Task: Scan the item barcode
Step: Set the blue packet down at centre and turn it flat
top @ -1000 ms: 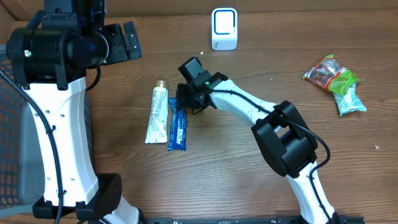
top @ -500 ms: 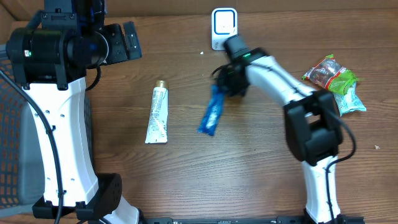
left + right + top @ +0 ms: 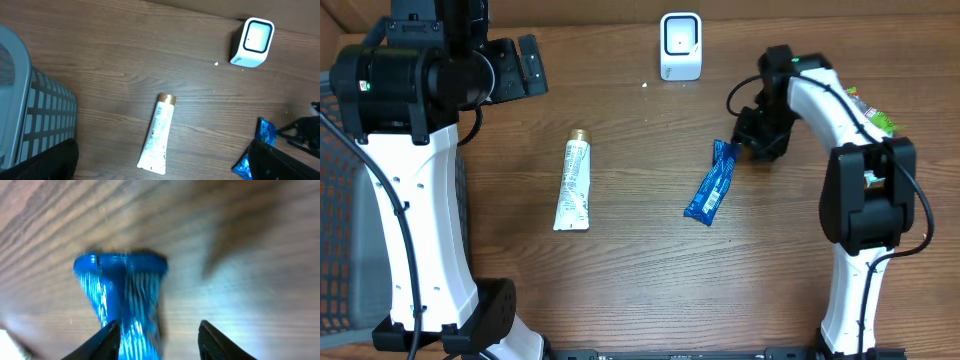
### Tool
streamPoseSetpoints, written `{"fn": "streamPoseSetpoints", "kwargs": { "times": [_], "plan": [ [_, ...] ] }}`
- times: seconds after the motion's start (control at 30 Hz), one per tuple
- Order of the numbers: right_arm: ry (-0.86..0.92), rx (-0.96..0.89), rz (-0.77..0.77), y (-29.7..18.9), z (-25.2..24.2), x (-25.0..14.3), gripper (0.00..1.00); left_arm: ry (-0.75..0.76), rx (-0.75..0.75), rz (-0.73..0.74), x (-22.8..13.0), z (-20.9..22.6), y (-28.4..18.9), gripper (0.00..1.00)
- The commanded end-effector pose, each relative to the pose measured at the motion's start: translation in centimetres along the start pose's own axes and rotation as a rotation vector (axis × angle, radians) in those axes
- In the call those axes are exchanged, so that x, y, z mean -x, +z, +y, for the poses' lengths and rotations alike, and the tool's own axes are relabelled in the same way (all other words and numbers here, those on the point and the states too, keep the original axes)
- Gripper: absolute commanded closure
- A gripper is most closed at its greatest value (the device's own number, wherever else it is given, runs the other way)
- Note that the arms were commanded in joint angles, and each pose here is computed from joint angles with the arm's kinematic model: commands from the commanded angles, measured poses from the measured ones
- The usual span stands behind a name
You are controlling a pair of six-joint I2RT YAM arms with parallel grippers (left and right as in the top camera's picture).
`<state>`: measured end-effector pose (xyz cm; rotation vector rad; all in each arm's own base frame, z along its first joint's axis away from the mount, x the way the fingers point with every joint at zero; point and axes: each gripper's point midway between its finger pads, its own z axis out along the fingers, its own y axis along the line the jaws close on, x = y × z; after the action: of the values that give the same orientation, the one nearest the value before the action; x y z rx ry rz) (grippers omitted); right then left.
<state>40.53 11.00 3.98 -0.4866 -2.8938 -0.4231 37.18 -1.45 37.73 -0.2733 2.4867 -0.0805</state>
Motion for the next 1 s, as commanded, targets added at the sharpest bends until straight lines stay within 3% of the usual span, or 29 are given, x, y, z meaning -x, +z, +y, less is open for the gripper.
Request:
{"fn": "streamPoseSetpoints", "kwargs": {
  "times": [0.0, 0.47, 0.7, 0.97],
  "plan": [
    [-0.106, 0.050, -0.049, -4.0, 1.0, 0.0, 0.49, -0.013, 0.008, -0.004, 0.1, 0.1, 0.0, 0.00],
    [-0.245, -0.210, 0.222, -1.0, -1.0, -8.4, 0.59, -0.013, 0.008, -0.004, 0.1, 0.1, 0.0, 0.00],
    [-0.170, -0.500, 0.150, 1.2, -3.1, -9.5, 0.68, -0.013, 0.008, -0.004, 0.1, 0.1, 0.0, 0.00],
    [-0.241, -0.519, 0.100, 2.7, 0.4, -11.8, 0.69, -0.013, 0.008, -0.004, 0.1, 0.1, 0.0, 0.00]
  ]
}}
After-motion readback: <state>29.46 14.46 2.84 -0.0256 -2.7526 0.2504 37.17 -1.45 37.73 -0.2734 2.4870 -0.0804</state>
